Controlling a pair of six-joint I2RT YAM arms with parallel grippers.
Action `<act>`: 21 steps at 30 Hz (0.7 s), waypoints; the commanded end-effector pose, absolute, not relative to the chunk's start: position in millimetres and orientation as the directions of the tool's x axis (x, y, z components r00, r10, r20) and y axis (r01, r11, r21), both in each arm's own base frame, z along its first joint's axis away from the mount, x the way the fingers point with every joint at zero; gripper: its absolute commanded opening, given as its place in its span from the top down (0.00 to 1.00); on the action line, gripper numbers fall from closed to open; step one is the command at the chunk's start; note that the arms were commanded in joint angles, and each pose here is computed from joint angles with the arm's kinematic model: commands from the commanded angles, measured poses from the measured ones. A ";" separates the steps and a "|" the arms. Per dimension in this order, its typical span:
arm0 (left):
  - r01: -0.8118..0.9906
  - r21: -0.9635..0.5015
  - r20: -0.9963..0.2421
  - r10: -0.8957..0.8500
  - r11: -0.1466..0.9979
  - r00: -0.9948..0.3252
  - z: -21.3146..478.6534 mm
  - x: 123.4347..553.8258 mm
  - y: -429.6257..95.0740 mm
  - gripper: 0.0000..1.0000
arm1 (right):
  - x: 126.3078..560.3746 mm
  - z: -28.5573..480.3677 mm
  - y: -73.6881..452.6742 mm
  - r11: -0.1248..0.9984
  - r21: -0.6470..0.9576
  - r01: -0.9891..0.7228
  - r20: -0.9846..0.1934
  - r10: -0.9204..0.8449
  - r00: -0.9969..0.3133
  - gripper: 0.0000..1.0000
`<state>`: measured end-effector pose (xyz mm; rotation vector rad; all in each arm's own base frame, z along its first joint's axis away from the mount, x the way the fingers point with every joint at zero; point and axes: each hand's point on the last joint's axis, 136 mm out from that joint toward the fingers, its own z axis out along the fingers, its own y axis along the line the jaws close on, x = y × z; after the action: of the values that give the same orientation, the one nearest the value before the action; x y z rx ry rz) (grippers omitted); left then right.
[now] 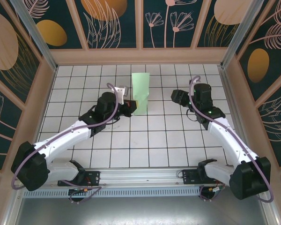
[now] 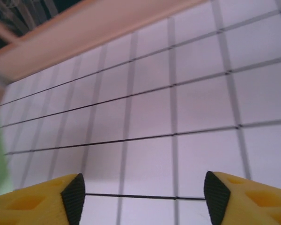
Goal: Fold a paper plane with a square sheet of paper (fold left side to right side)
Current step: Turn over the paper at the center of the table.
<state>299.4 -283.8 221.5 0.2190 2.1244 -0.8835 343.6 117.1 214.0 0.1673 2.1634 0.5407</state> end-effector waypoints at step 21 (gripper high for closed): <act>0.180 0.327 -0.320 0.288 0.928 -0.903 53.2 269.5 -257.9 0.95 | 323.6 185.4 56.8 0.942 0.290 0.168 -0.740 0.332 -0.584 0.21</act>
<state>276.8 -249.9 57.6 0.3099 2.6679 0.4010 327.4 59.2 190.2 0.3447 2.1951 0.2358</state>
